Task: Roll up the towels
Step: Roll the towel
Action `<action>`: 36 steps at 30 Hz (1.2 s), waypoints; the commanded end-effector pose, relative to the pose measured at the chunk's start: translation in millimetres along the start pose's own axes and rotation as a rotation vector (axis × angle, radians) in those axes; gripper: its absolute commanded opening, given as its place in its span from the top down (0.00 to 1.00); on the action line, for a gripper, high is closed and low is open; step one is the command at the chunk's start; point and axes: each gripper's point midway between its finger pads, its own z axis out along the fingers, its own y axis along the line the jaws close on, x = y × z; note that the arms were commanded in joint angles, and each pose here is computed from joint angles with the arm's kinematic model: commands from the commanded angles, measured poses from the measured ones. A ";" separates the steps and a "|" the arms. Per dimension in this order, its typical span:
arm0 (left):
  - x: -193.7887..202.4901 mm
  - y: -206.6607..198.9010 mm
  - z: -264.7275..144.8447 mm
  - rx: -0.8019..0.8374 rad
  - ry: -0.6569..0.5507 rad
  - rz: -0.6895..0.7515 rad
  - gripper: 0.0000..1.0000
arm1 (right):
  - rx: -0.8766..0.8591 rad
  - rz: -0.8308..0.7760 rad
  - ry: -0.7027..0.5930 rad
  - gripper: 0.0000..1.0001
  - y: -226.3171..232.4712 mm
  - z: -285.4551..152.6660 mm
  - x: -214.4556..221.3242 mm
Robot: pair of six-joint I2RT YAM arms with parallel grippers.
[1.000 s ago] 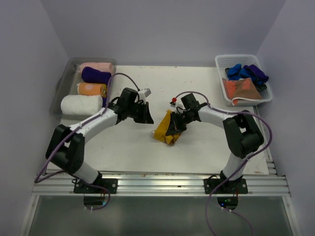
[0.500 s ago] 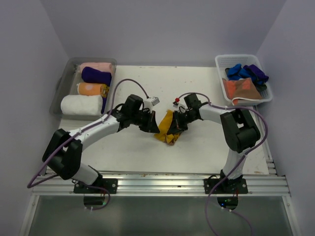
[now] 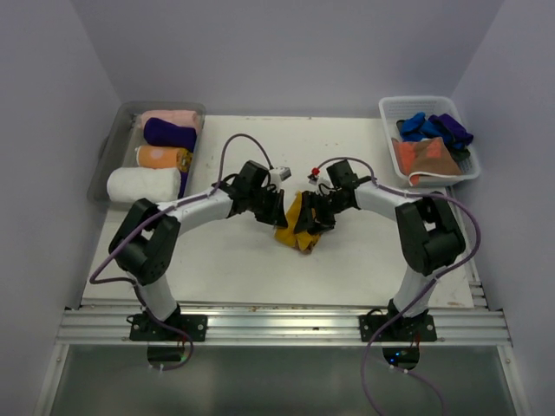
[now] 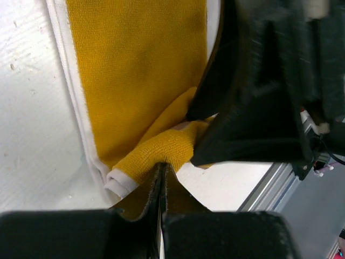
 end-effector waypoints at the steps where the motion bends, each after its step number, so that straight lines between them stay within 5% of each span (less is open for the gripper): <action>1: -24.4 -3.9 6.2 0.022 -0.051 0.034 1.00 | 0.149 -0.133 -0.121 0.39 2.2 -35.3 -11.4; 12: -17.4 22.6 29.6 0.030 -0.016 -0.028 1.00 | 0.394 -0.452 -0.187 0.28 7.2 -37.6 -3.4; 21: -20.4 21.6 28.7 0.045 -0.024 -0.029 1.00 | 0.488 -0.504 -0.206 0.27 -8.2 -23.1 -5.5; 32: -21.5 17.6 23.8 0.057 -0.035 -0.021 1.00 | 0.439 -0.490 -0.226 0.35 -12.4 -5.1 -7.2; 36: -21.2 17.7 23.9 0.057 -0.035 -0.023 1.00 | 0.431 -0.479 -0.250 0.60 -7.5 -13.1 -4.8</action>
